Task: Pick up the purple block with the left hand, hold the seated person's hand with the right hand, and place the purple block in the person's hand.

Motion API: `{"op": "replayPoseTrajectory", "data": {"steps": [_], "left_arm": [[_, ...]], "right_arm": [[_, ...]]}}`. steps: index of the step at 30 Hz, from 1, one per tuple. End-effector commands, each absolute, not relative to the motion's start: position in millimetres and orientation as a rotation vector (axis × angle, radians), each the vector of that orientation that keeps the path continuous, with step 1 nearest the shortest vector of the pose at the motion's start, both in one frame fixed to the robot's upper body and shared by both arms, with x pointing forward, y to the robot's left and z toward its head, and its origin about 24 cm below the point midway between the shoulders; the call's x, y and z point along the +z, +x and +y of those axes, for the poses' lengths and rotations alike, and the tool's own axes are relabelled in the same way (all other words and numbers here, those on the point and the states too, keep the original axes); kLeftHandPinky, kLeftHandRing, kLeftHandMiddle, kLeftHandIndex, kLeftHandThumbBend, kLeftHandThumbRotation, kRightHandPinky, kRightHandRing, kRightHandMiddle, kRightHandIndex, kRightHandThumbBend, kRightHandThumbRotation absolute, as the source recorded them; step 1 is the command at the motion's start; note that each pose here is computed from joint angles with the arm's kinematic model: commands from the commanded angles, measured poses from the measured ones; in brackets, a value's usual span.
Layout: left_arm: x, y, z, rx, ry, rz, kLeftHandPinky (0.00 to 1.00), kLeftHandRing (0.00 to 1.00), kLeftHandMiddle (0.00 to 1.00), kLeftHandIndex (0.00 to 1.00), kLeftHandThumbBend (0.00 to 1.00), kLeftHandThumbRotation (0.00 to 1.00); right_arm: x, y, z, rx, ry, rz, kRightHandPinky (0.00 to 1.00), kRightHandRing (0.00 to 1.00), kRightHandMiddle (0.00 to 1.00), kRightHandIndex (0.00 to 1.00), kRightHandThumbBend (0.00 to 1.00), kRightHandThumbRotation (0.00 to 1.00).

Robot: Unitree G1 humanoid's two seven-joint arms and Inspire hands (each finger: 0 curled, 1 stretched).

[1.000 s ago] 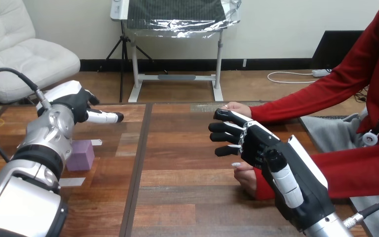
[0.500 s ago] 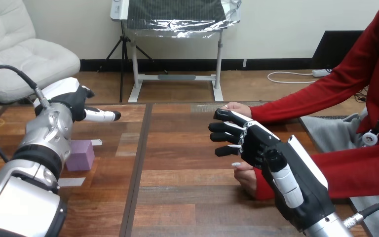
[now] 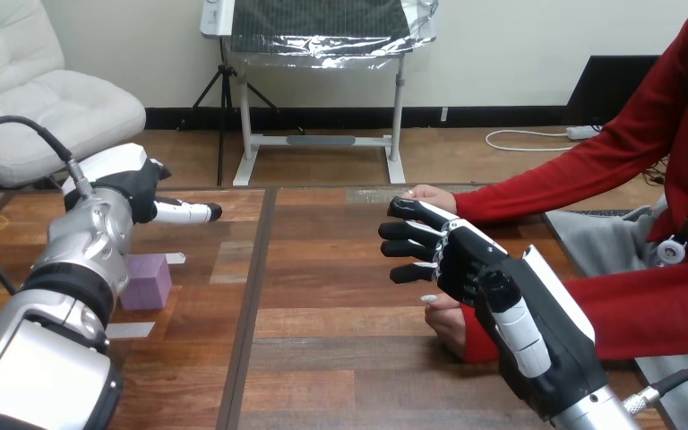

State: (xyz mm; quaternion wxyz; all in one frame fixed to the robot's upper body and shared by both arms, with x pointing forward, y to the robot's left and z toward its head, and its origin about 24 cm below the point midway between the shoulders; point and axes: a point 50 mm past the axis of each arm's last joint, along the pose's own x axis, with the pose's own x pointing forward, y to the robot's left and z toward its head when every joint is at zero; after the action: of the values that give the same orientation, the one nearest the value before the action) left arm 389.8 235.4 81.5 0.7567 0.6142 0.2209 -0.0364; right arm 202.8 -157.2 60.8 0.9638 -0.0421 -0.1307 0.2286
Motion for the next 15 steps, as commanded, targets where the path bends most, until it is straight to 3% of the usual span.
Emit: {"op": "replayPoseTrajectory", "data": {"steps": [1, 15], "left_arm": [[93.7, 394.4, 236.7, -0.063, 1.399, 0.463, 0.78, 0.88, 0.9, 0.89, 0.75, 0.65], [79.8, 388.0, 239.5, -0.075, 1.401, 0.495, 0.84, 0.91, 0.93, 0.91, 0.74, 0.63]], "right_arm": [[77.9, 208.8, -157.0, 0.462, -0.097, -0.35, 0.73, 0.81, 0.83, 0.86, 0.91, 1.0], [77.0, 208.0, -158.6, 0.459, -0.103, -0.349, 0.73, 0.81, 0.83, 0.86, 0.9, 1.0]]}}
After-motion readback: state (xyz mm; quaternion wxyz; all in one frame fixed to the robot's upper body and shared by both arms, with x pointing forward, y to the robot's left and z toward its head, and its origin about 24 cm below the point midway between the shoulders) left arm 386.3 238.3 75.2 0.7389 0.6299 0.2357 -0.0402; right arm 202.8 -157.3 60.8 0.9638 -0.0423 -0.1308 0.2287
